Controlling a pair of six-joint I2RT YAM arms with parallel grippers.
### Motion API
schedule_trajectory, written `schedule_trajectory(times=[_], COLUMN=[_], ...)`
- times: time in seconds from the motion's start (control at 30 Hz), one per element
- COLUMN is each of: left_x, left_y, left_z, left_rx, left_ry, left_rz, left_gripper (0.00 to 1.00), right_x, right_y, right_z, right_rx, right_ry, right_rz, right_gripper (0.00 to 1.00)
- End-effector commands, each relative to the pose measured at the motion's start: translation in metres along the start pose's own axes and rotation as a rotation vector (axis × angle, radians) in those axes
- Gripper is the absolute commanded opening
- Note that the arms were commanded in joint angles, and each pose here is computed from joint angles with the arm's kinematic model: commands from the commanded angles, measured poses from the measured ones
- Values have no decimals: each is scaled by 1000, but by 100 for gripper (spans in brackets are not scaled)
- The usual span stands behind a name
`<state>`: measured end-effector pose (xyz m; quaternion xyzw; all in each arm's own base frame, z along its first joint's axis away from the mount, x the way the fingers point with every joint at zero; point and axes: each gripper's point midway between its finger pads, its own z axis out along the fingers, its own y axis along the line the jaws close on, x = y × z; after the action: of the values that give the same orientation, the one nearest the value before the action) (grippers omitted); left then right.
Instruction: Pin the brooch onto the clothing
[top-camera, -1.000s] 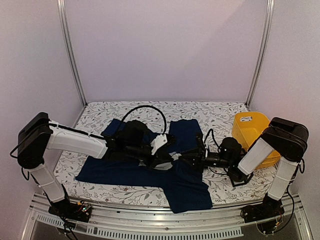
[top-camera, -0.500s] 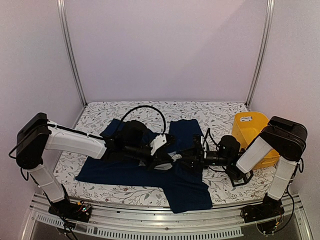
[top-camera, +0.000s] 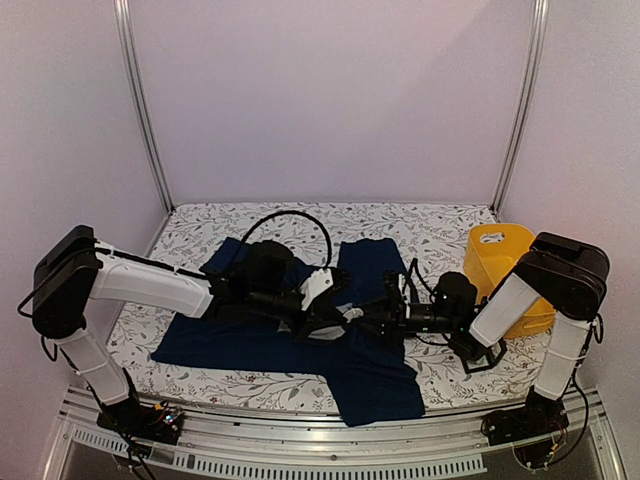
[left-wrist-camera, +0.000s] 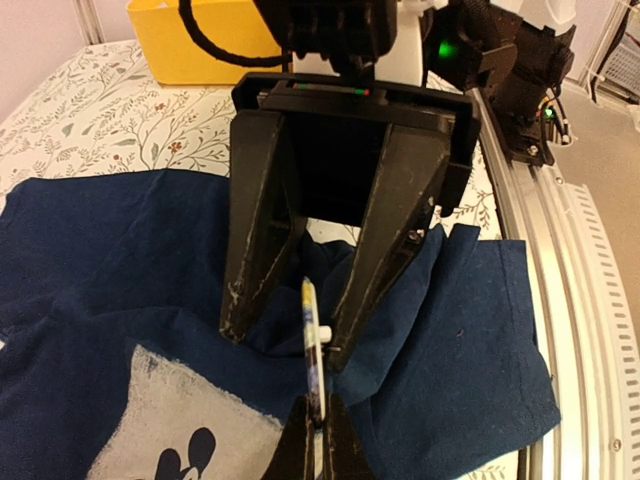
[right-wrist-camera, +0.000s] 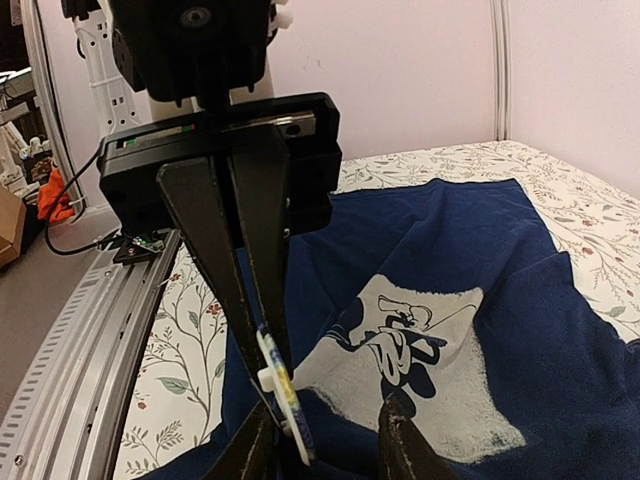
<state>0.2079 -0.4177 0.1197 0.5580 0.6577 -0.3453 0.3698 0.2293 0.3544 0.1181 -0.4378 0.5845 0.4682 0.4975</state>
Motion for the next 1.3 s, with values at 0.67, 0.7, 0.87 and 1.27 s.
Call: schedule_trajectory(times=[0.67, 0.7, 0.87, 1.27], left_x=[-11, -11, -9, 11], left_y=[-9, -8, -7, 8], left_z=[-2, -2, -2, 3], left_rx=[17, 16, 10, -99], left_ry=[-26, -26, -19, 73], left_rz=[27, 29, 24, 69], left_gripper=[0, 0, 0, 0], right_x=[-10, -10, -17, -16], right_y=[-24, -24, -23, 4], right_z=[2, 1, -9, -28], right_rx=[119, 121, 143, 43], right_ry=[-39, -44, -91, -67], right_rz=[172, 172, 174, 71], right_gripper=[19, 19, 17, 34])
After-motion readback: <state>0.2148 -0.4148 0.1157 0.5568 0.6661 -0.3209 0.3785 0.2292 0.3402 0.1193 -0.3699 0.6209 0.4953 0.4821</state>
